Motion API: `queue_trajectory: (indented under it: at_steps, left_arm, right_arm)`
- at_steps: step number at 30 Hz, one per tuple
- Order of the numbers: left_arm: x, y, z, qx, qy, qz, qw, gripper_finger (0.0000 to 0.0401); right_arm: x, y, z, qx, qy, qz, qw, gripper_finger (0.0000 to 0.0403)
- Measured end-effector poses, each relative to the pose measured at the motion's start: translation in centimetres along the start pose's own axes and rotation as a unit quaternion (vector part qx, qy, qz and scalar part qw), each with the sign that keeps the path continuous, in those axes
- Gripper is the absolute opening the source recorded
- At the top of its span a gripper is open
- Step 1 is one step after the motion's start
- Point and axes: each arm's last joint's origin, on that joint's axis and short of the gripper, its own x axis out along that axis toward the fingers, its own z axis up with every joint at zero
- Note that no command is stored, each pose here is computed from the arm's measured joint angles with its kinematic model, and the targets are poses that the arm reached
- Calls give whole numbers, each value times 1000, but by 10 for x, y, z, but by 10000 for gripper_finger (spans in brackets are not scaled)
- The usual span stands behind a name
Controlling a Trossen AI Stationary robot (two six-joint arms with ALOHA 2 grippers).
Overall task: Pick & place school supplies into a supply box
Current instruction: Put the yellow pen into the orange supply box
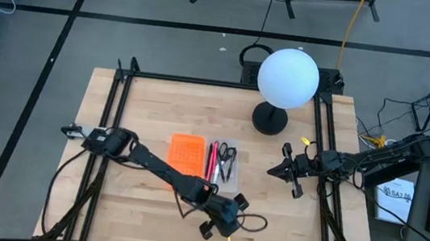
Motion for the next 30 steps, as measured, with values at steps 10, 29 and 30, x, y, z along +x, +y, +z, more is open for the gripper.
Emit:
queue_trajectory:
  at_steps: [10, 29, 30]
  left_arm:
    - [4, -12, -3, -83, 15, -70, 994, 92]
    - [2, 8, -36, -48, 72, -95, 992, 212]
    - [4, 9, -37, -48, 70, -94, 992, 212]
  right_arm:
    - [1, 0, 0, 12, 1, 0, 1000, 0]
    - [1, 0, -3, 12, 12, -3, 1000, 0]
    - [1, 0, -3, 12, 12, -3, 1000, 0]
